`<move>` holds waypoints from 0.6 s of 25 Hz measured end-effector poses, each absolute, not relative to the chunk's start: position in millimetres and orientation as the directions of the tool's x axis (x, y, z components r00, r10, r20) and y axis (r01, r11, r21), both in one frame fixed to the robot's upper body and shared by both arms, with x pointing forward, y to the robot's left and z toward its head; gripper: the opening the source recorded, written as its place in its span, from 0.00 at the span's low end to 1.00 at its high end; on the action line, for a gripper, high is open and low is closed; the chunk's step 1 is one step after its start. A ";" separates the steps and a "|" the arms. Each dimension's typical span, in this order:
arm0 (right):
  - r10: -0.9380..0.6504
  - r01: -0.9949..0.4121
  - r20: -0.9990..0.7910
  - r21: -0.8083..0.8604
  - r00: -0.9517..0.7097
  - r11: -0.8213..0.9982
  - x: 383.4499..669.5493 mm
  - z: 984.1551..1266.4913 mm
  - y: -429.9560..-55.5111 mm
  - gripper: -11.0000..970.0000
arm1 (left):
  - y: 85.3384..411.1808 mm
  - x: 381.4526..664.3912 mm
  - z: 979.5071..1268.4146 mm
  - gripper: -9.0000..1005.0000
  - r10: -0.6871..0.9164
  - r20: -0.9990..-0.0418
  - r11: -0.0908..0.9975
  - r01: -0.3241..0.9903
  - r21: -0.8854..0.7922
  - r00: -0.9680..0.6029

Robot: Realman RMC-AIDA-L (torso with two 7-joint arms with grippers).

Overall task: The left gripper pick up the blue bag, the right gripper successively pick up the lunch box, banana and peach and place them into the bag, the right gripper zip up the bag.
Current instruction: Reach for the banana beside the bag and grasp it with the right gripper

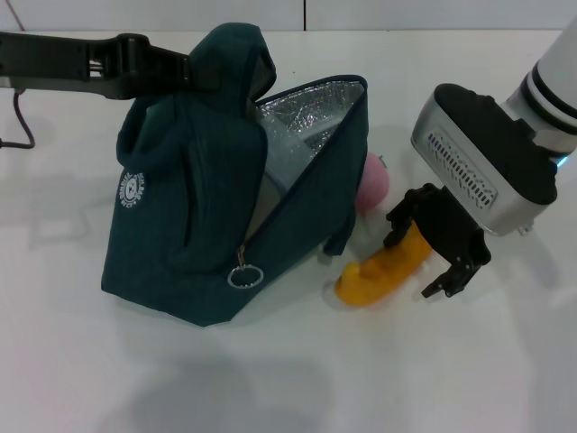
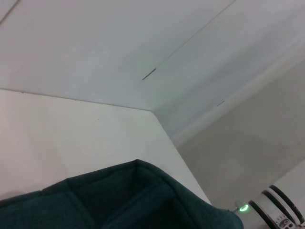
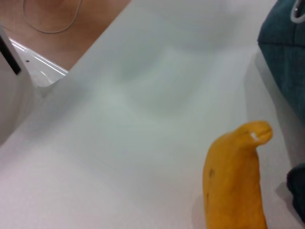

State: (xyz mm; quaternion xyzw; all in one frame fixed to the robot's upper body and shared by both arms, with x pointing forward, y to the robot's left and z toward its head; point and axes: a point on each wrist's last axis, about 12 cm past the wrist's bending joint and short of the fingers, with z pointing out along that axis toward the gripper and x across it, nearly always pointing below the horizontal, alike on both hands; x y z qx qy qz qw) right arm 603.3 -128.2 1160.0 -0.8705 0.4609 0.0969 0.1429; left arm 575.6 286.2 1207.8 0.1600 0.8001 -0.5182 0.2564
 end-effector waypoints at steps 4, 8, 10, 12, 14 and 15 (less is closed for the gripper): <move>-0.778 -0.833 -0.297 -0.174 0.553 -0.526 605.7 1157.4 -126.9 0.77 | 285.9 575.5 1207.6 0.05 -0.006 -0.580 0.412 0.527 -0.743 -0.814; -0.782 -0.836 -0.294 -0.180 0.549 -0.519 607.6 1155.3 -127.1 0.77 | 285.5 575.9 1207.7 0.05 -0.003 -0.581 0.413 0.528 -0.742 -0.814; -0.784 -0.835 -0.290 -0.182 0.550 -0.519 608.1 1154.9 -127.4 0.77 | 285.5 575.9 1207.7 0.05 -0.002 -0.581 0.413 0.528 -0.742 -0.814; -0.783 -0.834 -0.288 -0.187 0.551 -0.519 608.6 1155.3 -127.0 0.76 | 285.4 576.0 1207.8 0.05 -0.002 -0.581 0.413 0.528 -0.742 -0.814; -0.782 -0.833 -0.287 -0.193 0.553 -0.518 609.3 1155.9 -126.4 0.76 | 285.1 576.2 1208.1 0.05 -0.002 -0.582 0.413 0.529 -0.741 -0.813; -0.782 -0.833 -0.286 -0.196 0.553 -0.517 609.6 1156.1 -126.1 0.76 | 285.0 576.2 1208.2 0.05 -0.002 -0.582 0.413 0.530 -0.741 -0.813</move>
